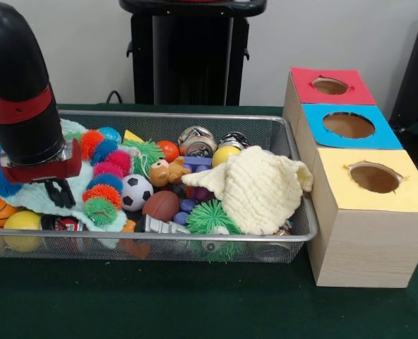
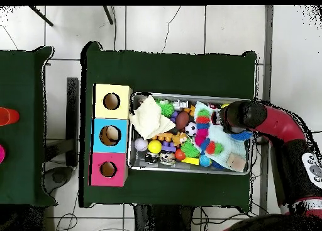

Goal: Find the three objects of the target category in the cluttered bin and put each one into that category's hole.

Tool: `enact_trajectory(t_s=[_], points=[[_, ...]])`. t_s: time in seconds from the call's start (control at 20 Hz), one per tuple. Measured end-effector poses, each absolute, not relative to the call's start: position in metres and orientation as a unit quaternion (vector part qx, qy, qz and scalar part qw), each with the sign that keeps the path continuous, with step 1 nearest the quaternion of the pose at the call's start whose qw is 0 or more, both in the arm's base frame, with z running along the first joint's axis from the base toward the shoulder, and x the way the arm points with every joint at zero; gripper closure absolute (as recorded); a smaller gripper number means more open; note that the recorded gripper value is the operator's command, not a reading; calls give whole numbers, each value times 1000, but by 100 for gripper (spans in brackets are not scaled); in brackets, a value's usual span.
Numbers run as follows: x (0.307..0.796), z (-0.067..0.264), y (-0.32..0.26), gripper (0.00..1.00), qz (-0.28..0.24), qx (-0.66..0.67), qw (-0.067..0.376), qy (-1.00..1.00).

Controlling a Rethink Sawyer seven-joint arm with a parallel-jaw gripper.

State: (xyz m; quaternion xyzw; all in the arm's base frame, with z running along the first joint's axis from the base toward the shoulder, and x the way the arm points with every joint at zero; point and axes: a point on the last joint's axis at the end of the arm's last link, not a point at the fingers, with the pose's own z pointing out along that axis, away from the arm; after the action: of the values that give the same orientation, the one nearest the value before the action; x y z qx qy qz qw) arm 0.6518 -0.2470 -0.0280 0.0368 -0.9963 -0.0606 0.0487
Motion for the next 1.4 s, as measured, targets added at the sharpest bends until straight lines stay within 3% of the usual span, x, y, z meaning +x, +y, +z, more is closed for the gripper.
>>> enact_trajectory(t_s=[1.3, 1.35, 1.4], points=[[651, -38, -243, 100, -53, 53, 44, -996], [651, -38, -243, 0, -53, 54, 43, -996], [651, -38, -243, 0, -53, 54, 43, -996]])
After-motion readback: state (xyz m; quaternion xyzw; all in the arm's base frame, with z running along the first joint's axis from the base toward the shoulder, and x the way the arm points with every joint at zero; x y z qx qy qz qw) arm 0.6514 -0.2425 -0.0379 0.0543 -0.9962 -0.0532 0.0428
